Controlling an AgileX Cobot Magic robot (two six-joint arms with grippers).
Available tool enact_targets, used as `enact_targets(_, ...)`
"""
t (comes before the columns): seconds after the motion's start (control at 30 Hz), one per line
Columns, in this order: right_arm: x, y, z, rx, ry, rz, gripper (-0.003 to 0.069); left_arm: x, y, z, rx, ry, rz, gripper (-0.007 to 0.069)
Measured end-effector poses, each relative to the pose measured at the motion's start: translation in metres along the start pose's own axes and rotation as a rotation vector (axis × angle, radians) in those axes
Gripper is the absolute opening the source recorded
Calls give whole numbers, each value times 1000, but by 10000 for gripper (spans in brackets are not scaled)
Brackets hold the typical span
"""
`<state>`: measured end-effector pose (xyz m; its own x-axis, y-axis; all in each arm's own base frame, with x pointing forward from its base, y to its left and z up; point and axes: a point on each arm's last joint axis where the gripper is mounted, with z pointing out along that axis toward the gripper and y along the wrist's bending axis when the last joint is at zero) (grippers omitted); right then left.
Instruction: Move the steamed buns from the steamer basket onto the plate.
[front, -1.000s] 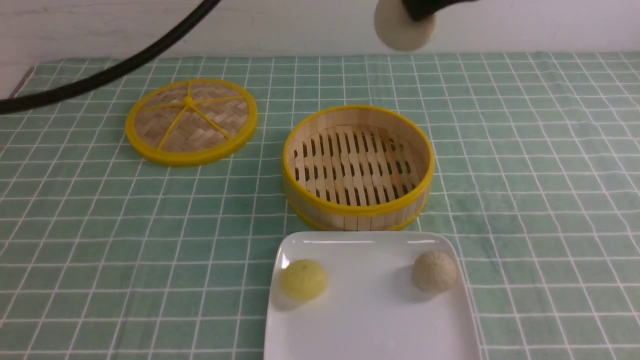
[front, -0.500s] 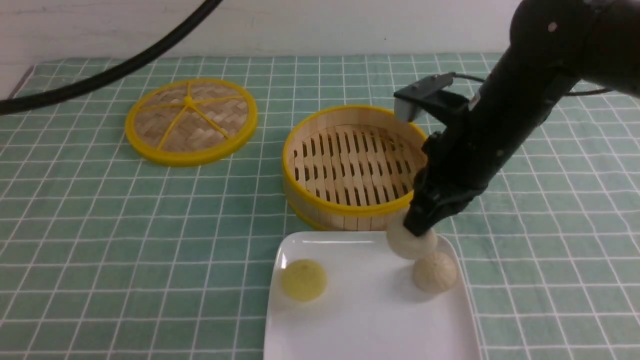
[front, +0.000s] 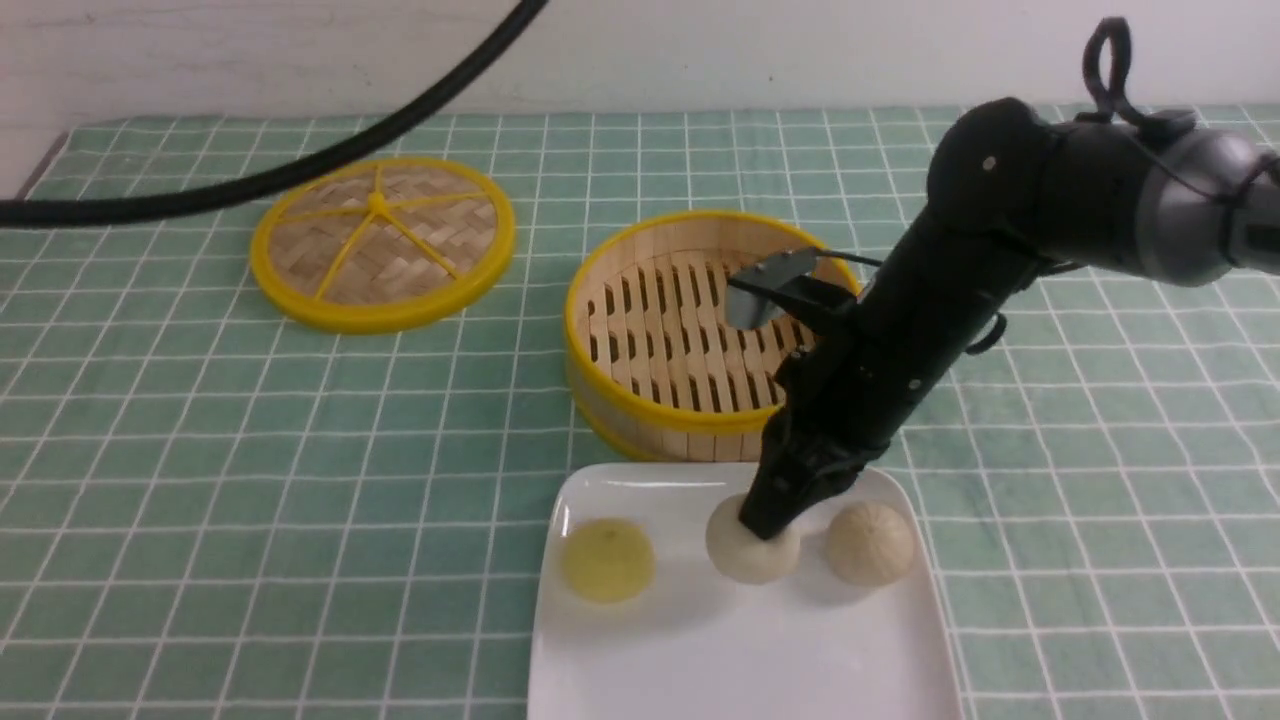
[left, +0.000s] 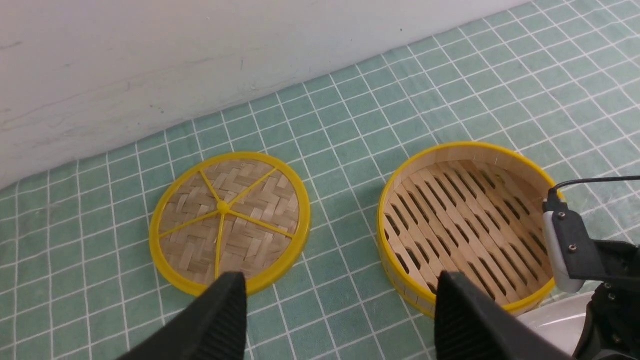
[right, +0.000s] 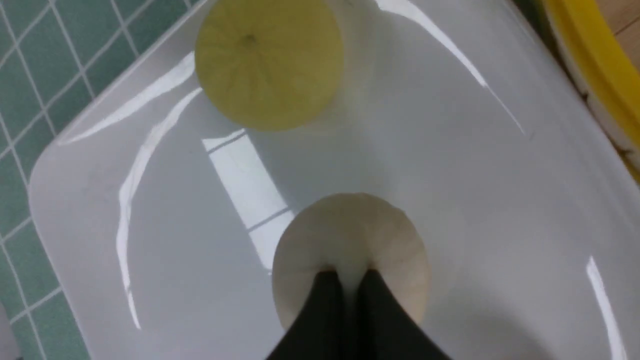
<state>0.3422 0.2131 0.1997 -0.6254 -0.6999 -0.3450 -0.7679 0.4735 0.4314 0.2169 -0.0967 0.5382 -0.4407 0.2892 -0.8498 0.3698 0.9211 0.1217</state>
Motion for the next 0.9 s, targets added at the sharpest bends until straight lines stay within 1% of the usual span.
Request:
enact_targets(0.17, 1, -7, 12, -13, 8, -16, 27, 0, -1, 5, -1, 11, 2, 504)
enact_targets(0.3, 0, -7, 12, -19, -5, -17, 65, 0, -1, 6, -3, 14, 3, 504)
enact_targets(0.37, -1, -7, 12, -20, -14, -15, 156, 0, -1, 6, -3, 14, 3, 504)
enact_targets(0.4, -1, -7, 12, -20, -15, -15, 167, 0, 0, 6, -4, 14, 4, 504)
enact_targets(0.43, -2, -7, 12, -17, -22, -13, 255, 0, 0, 6, -8, 14, 5, 504)
enact_targets(0.53, -3, -8, 12, -4, -35, -13, 473, 0, 1, 6, -18, 14, 9, 504)
enact_targets(0.63, -11, -9, 6, 33, -80, -26, 635, 0, 2, 6, -27, 14, 11, 504)
enact_targets(0.67, -15, -9, 1, 52, -106, -36, 653, 0, 2, 6, -30, 14, 13, 504)
enact_targets(0.7, -16, -9, 0, 60, -114, -39, 657, 0, 2, 6, -31, 14, 13, 504)
enact_targets(0.77, -32, 0, -25, 125, -214, -85, 664, 0, 3, 6, -41, 14, 16, 504)
enact_targets(0.8, -40, 5, -40, 160, -269, -109, 657, 0, 3, 6, -44, 14, 17, 504)
enact_targets(0.83, -42, 7, -44, 169, -285, -116, 652, 0, 3, 6, -45, 14, 18, 504)
enact_targets(0.9, -59, 27, -89, 264, -443, -182, 613, 0, 4, 6, -54, 14, 21, 504)
